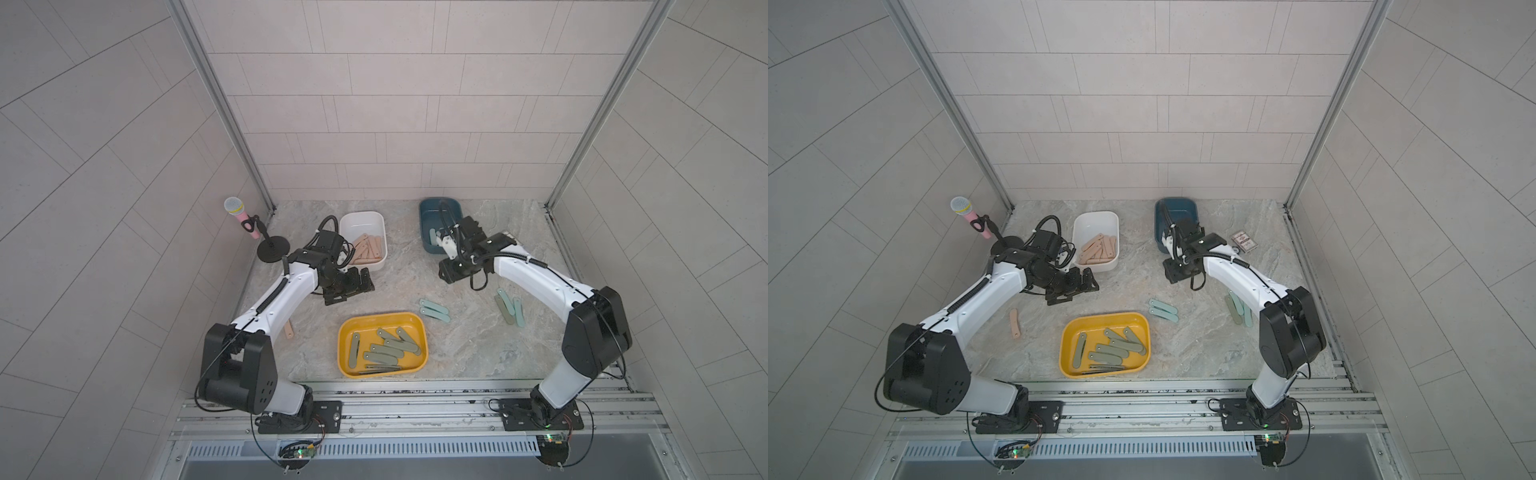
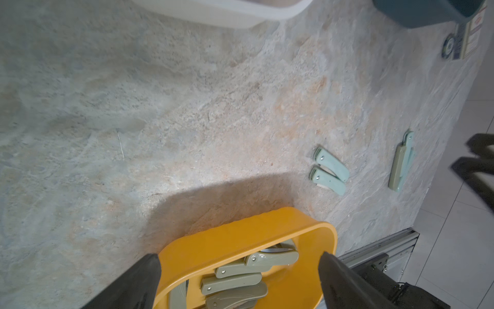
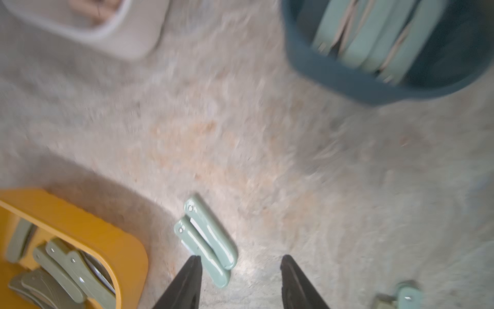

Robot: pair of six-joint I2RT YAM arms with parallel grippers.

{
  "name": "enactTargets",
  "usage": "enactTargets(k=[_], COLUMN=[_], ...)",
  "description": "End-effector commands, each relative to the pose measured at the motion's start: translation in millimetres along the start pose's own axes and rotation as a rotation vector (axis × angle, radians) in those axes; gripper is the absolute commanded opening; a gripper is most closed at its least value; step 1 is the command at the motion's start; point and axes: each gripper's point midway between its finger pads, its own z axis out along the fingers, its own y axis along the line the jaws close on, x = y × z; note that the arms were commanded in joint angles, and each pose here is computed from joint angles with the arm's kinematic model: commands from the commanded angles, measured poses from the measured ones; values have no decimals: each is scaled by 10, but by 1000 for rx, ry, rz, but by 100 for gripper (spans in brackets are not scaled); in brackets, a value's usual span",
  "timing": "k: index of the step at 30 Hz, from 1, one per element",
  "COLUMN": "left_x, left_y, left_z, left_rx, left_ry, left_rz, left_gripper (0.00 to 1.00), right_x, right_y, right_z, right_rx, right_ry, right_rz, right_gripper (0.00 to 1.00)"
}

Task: Place the fruit knives into the storage box by color
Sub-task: Place the fruit knife in the storage box, then pick up the fruit knife from the center of the board.

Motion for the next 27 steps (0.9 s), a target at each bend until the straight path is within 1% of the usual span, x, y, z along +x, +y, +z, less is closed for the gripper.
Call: enactTargets(k=[1, 7, 12, 15, 22, 27], left_x=[280, 376, 356, 334, 310, 292], left_y=[63, 91, 67, 46, 34, 24], left_z=[0, -27, -27, -27, -24, -4], left_rx=[-1, 1, 11, 18, 19, 23], left_ry=[68, 70, 69, 66, 66, 70], left_rz=[28, 26, 22, 21, 24, 21], left_gripper=[100, 100, 100, 100, 100, 100], right_x=[224, 477, 500, 443, 408, 405], right_y=[78, 193, 182, 161, 123, 139], right_z=[231, 554, 684, 728, 823, 896], right_rx=[5, 14, 31, 47, 56, 44], right_ry=[46, 155, 180, 180, 199, 219], right_rz=[-47, -119, -130, -133, -131, -135], right_gripper=[52, 55, 56, 54, 45, 45])
